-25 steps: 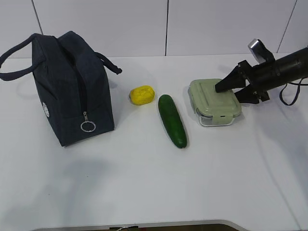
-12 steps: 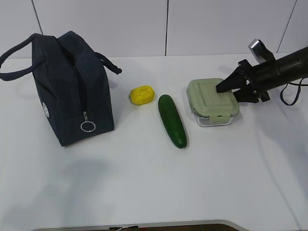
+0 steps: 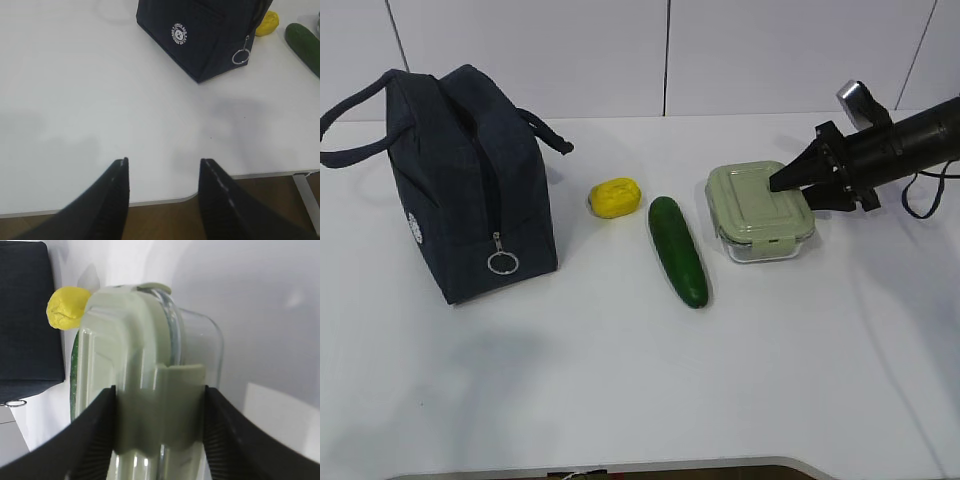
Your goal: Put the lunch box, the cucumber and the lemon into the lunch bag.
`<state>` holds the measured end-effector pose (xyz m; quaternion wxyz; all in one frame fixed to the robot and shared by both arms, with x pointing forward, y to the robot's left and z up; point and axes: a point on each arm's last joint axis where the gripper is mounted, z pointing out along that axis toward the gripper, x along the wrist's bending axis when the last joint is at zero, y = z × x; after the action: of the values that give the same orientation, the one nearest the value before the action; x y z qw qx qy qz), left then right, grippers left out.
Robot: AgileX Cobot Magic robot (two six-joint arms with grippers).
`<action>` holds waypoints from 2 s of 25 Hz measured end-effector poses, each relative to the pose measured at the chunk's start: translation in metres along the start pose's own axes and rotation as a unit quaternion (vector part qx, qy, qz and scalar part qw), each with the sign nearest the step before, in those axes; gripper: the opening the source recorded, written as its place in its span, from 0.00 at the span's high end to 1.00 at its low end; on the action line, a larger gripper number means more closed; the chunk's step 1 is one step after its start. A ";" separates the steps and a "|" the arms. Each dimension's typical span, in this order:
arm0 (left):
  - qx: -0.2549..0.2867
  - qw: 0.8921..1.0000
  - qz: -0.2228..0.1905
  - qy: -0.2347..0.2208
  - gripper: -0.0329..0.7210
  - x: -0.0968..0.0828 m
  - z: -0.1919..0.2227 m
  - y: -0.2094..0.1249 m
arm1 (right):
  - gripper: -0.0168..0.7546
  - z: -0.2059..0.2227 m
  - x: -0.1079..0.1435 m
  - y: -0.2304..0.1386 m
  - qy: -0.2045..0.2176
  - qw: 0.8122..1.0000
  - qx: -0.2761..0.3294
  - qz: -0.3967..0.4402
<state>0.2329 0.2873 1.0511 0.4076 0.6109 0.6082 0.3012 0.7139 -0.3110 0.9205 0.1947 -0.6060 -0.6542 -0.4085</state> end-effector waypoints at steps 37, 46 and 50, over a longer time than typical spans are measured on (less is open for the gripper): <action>0.000 1.000 0.000 0.000 0.52 0.000 0.000 0.000 | 0.49 0.000 0.001 0.003 0.008 0.999 -0.013 0.039; 0.000 1.000 0.000 0.000 0.55 0.000 0.000 0.000 | 0.49 0.000 0.002 0.006 0.019 0.997 -0.031 0.065; 0.000 1.000 0.000 0.000 0.55 0.000 0.000 0.000 | 0.49 -0.001 0.004 0.006 0.019 0.997 -0.033 0.063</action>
<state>0.2329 0.2873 1.0511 0.4076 0.6109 0.6082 0.3012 0.7188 -0.3097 0.9264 0.2122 -0.6445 -0.5969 -0.4282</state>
